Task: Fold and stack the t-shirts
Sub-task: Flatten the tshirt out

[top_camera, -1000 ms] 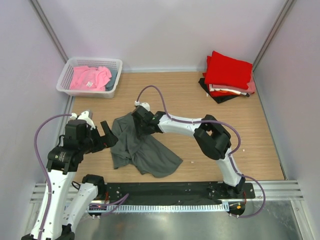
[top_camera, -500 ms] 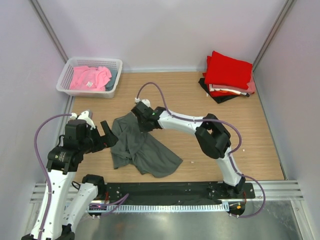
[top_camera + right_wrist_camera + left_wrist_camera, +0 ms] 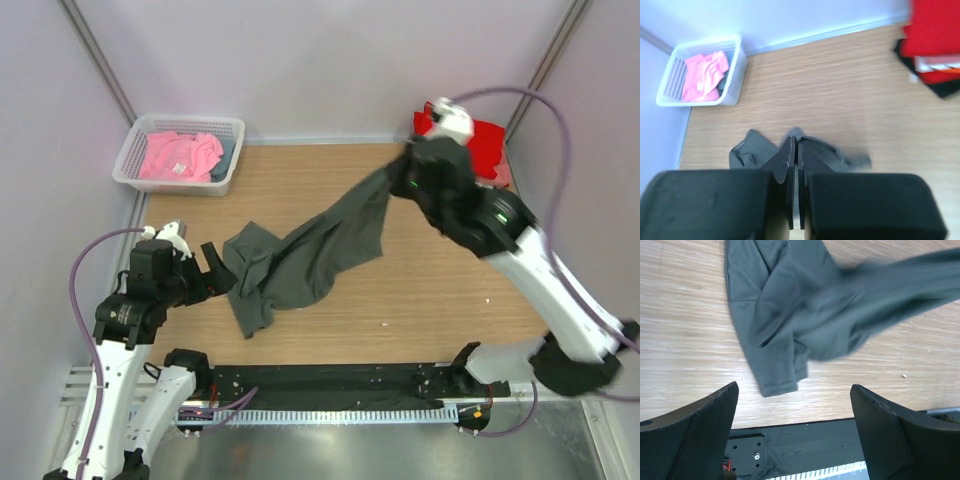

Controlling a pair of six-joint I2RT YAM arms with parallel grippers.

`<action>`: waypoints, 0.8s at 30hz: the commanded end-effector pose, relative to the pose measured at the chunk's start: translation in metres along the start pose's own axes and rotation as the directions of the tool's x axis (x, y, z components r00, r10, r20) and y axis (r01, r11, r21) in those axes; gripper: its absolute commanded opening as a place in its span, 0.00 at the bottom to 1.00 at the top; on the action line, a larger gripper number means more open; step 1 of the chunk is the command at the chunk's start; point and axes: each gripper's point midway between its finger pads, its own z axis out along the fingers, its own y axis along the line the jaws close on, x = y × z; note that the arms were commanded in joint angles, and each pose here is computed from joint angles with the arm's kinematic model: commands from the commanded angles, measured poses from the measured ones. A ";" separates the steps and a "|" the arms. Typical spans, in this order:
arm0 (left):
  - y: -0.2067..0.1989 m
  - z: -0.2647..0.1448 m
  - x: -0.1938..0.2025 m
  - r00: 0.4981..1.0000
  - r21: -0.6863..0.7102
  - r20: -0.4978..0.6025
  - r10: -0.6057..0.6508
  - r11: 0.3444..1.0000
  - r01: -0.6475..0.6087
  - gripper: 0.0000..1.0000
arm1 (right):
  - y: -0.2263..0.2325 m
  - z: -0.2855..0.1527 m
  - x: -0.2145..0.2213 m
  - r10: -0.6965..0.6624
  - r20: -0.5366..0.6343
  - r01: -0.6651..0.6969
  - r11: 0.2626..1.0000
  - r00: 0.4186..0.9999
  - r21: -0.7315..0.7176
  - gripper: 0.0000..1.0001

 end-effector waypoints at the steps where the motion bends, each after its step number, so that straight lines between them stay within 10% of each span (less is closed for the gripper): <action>1: -0.015 0.003 -0.003 0.999 0.089 -0.002 0.038 0.995 -0.038 0.91 | -0.091 -0.038 0.040 -0.011 -0.031 0.019 0.967 0.999 0.253 0.02; 9: -0.033 0.011 -0.009 0.998 0.134 -0.058 0.018 0.991 -0.010 0.86 | -0.180 -0.097 0.105 0.099 -0.039 -0.077 0.925 0.994 0.371 0.01; 24: -0.101 0.128 0.015 0.974 0.106 -0.218 0.055 0.994 -0.032 0.80 | -0.191 -0.085 0.144 0.068 -0.097 -0.028 0.929 0.993 0.368 0.01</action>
